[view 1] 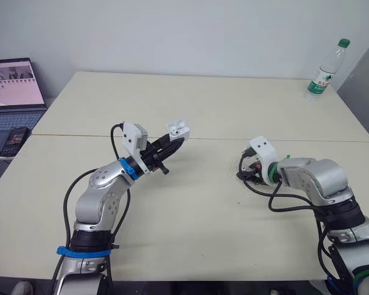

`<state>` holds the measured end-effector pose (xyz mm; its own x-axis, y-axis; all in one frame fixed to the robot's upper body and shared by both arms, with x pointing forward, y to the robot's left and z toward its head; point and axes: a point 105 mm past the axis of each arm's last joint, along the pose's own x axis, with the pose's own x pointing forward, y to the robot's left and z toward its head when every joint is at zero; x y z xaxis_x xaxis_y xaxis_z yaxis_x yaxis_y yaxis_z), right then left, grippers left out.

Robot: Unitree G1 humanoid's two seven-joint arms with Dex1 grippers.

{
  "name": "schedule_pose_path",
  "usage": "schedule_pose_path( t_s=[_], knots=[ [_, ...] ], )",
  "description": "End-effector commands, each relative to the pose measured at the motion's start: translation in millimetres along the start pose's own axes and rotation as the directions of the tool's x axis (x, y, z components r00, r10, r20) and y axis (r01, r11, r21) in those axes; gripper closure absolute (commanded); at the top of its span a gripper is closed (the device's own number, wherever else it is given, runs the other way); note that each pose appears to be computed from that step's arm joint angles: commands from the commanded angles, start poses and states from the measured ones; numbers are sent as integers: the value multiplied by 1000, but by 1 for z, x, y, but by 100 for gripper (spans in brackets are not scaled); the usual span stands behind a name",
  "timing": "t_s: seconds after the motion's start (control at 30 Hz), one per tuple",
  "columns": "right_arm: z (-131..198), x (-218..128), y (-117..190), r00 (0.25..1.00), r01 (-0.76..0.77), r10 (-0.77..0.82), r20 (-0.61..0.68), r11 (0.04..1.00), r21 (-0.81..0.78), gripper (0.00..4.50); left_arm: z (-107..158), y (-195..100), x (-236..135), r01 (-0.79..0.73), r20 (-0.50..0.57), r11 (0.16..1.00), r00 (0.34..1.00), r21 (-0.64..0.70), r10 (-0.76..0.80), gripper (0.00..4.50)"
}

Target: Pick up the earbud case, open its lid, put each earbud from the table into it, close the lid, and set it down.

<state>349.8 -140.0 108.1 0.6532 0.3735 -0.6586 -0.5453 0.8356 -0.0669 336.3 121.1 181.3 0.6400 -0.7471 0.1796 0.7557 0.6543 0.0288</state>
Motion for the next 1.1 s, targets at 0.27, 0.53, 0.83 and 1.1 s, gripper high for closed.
schedule_pose_path(
  t_s=[0.27,0.53,0.83,1.1],
  knots=[
    [15,-19,1,995,-19,27,93,996,-89,408,14,-6,6,33,41,999,999,21,-34,368],
    [-28,-72,8,954,-278,294,-55,801,-530,408,11,-10,5,49,30,999,998,13,-49,368],
    [-100,-97,-24,863,-505,341,-374,546,-668,408,9,-13,6,55,31,998,998,6,-55,368],
    [-108,-95,-33,851,-522,340,-400,476,-707,334,7,-12,3,44,27,999,999,4,-44,368]
  ],
)
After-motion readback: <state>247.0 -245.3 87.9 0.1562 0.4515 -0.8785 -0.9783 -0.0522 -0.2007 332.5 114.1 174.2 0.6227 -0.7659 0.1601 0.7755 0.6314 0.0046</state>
